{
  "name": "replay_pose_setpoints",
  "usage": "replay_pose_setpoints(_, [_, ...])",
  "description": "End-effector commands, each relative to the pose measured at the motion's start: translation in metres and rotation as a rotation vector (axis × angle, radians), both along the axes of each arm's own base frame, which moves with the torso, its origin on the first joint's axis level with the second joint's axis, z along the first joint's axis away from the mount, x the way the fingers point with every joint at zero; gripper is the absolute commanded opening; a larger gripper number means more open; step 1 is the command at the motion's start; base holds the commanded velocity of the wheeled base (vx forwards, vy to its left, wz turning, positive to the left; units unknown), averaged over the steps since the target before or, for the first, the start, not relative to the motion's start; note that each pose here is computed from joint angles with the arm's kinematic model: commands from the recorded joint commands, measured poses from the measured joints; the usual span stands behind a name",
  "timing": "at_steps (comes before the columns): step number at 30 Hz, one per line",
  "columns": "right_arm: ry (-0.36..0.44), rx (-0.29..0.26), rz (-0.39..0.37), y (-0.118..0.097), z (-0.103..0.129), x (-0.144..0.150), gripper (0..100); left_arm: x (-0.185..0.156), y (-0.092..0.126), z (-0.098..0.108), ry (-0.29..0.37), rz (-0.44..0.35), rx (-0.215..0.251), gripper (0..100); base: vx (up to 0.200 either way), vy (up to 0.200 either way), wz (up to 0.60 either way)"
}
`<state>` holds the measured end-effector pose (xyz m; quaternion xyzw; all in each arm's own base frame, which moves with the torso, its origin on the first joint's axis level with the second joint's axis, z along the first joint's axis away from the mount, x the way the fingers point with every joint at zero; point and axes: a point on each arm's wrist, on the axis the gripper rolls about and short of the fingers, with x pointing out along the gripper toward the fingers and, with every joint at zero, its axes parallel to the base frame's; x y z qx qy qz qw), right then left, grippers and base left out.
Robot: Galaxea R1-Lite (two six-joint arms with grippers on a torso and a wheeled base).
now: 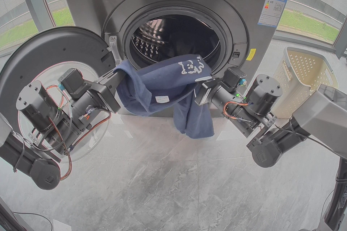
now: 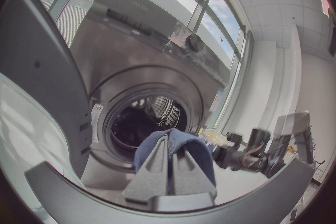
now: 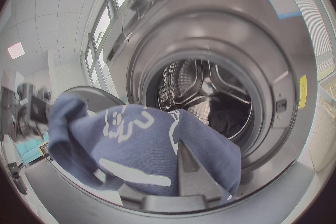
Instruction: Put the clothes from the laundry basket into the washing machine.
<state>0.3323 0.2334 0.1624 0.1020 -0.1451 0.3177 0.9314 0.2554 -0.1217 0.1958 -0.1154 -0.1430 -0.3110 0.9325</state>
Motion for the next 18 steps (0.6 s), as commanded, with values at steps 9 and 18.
replay_pose_setpoints(9, [-0.107, 0.080, 0.009, -0.011, 0.052, -0.022, 0, 0.022, -0.002, -0.063, 0.197, 0.026, 0.108, 0, 0.000, 0.000, 0.00])
replay_pose_setpoints(18, [-0.115, 0.090, 0.014, -0.013, 0.066, -0.027, 0, 0.025, -0.006, -0.074, 0.228, 0.020, 0.126, 0, 0.000, 0.000, 0.00])
